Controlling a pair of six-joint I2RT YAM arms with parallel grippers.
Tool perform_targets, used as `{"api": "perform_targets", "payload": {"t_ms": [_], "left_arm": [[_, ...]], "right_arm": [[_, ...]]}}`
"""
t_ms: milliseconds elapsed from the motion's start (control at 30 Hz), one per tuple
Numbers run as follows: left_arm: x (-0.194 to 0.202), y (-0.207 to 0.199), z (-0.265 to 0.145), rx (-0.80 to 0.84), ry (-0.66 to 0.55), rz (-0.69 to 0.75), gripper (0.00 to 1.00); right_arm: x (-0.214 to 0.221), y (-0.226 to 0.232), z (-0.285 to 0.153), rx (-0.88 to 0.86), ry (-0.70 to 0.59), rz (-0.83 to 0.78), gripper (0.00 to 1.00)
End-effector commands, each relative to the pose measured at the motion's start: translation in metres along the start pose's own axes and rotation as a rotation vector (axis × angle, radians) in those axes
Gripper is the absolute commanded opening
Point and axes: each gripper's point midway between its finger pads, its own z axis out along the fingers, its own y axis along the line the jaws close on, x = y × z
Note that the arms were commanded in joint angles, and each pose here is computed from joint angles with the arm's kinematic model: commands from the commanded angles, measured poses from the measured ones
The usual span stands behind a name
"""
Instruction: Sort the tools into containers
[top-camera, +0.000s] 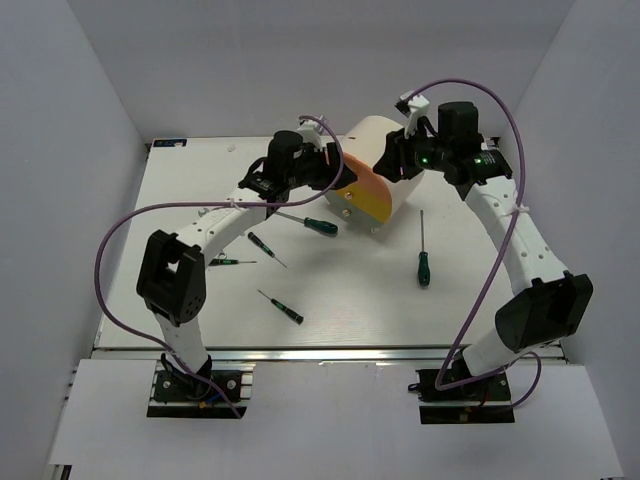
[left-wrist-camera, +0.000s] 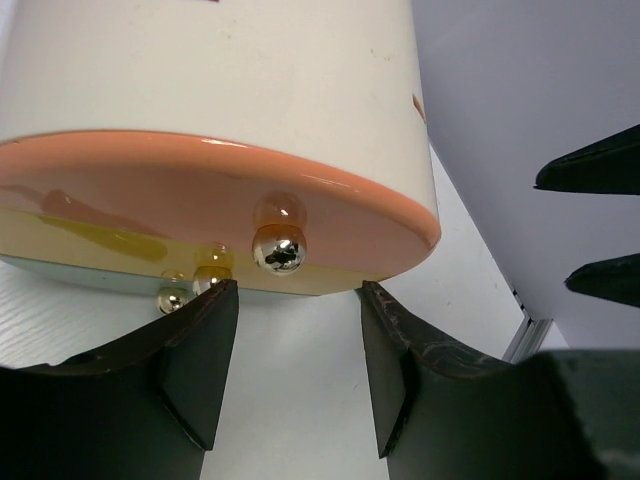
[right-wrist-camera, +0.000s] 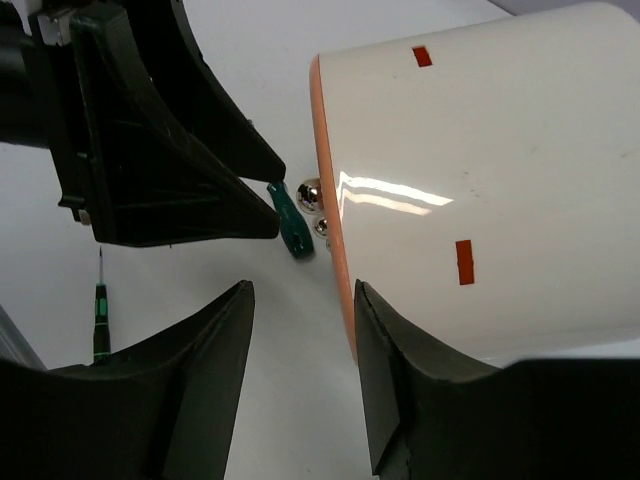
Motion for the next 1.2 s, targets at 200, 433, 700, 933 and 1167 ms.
{"api": "perform_targets", "payload": {"t_ms": [200,433,700,933,1167], "left_arm": [[-0.015,-0.011,0.012,-0.002,-0.037,0.013,0.61],[-0.019,-0.003,0.019,-0.036,-0.048,0.018,0.57],[-0.015,-0.004,0.03,-0.006,-0.032,0.009,0.43],[-0.012,-0.004,0.027,-0.008,-0.025,0.011,0.27],[-0.016,-0.007,0.006,-0.03,-0.04,0.04,0.23]], "right_arm": [[-0.031,-0.012,0.01,0.04,-0.075,0.012,0.51],[-0.032,-0.014,0.012,0.043,-0.077,0.015,0.51],[-0.031,-0.015,0.011,0.054,-0.075,0.006,0.51],[-0.028,-0.019,0.012,0.066,-0.07,0.005,0.51],[-0.017,-0.027,0.015,0.106,-0.046,0.008,0.51]]}}
